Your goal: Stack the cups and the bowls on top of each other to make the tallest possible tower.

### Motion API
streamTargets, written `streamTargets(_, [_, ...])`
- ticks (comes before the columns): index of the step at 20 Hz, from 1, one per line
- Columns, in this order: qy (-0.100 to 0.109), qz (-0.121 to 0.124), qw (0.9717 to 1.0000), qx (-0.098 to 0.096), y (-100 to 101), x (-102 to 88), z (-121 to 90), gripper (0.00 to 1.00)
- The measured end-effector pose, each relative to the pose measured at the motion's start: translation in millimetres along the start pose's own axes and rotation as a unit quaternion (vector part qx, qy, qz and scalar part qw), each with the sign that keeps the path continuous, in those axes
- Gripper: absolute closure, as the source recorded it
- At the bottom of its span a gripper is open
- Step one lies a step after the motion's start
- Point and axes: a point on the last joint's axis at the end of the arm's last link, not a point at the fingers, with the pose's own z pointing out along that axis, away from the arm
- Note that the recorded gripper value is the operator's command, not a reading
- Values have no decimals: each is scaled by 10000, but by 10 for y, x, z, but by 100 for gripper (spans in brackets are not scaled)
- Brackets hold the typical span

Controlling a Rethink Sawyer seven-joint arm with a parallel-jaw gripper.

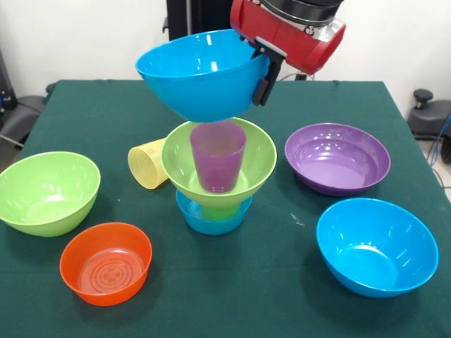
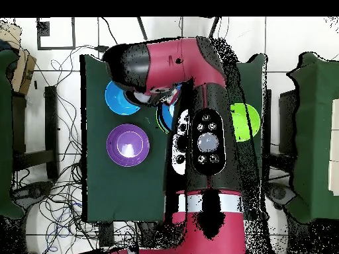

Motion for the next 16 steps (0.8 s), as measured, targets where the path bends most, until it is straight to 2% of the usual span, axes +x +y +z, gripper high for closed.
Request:
streamTargets(8, [-10, -33, 9999, 141, 32, 18, 2, 100])
streamTargets(16, [44, -33, 9994, 352, 71, -24, 264, 100])
